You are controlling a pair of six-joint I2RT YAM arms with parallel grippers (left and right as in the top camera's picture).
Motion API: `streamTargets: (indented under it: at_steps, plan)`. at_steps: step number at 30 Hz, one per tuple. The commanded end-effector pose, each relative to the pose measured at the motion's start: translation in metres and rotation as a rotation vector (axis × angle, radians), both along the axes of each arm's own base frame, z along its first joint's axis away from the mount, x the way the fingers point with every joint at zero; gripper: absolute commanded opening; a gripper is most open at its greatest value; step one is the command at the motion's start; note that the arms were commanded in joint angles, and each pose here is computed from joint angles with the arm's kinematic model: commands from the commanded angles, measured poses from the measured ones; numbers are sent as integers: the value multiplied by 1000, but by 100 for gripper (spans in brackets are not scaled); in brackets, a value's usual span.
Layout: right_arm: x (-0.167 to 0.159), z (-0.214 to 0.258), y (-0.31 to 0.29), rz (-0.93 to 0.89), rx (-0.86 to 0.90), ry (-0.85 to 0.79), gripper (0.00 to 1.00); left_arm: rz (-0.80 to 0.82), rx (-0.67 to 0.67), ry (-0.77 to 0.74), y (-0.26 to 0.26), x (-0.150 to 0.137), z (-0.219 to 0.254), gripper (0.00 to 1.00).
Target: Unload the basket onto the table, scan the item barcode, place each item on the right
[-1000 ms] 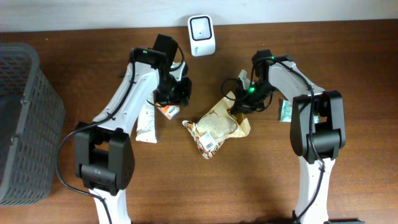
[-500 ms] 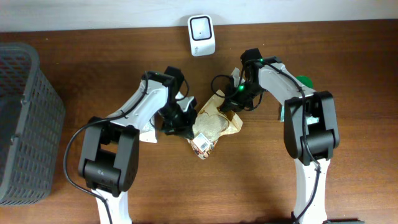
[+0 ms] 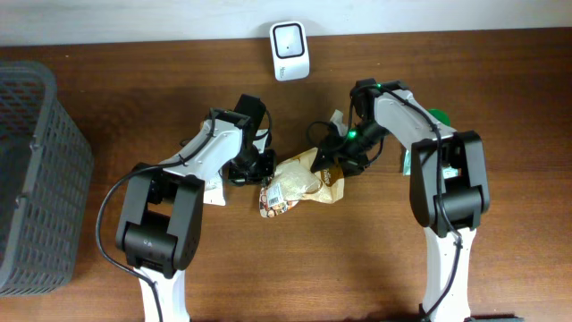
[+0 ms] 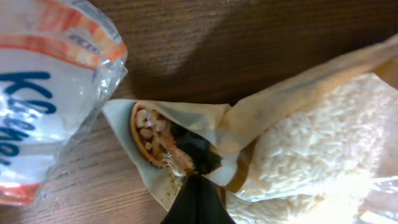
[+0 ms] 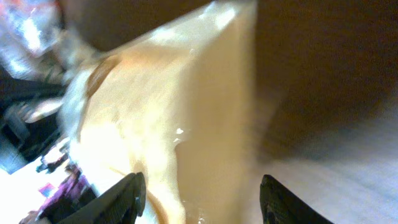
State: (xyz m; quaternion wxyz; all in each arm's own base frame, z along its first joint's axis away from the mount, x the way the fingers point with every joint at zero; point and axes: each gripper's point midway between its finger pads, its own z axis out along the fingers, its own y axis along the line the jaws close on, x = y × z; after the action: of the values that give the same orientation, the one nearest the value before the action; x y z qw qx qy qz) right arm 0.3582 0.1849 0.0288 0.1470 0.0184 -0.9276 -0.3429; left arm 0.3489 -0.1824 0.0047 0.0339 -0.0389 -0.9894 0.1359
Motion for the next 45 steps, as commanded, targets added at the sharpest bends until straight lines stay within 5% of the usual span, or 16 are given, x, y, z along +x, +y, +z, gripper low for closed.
streamTargets:
  at_steps: [1, 15, 18, 22, 30, 37, 45]
  plan:
    - [-3, 18, -4, 14, 177, -4, 59, 11, 21, 35, 2, -4, -18, 0]
    - [-22, -33, 81, 7, 86, -12, 60, 11, 22, 39, 2, -4, -18, 0]
    - [-22, -33, 82, 7, 87, -14, 51, 11, 22, 39, 2, -5, -18, 0]
    - [-21, -33, 81, 7, 87, -14, 22, 10, 89, 25, 12, 2, -4, 0]
    - [-21, -33, 81, 7, 87, -18, 4, 7, 110, -62, 12, 26, 47, 0]
    - [-19, -32, 82, 16, 93, -30, 4, 70, 112, -183, 35, 53, 95, 0]
    - [16, 71, 73, 103, 312, -363, 4, 264, 95, -342, 106, 106, 133, 8]
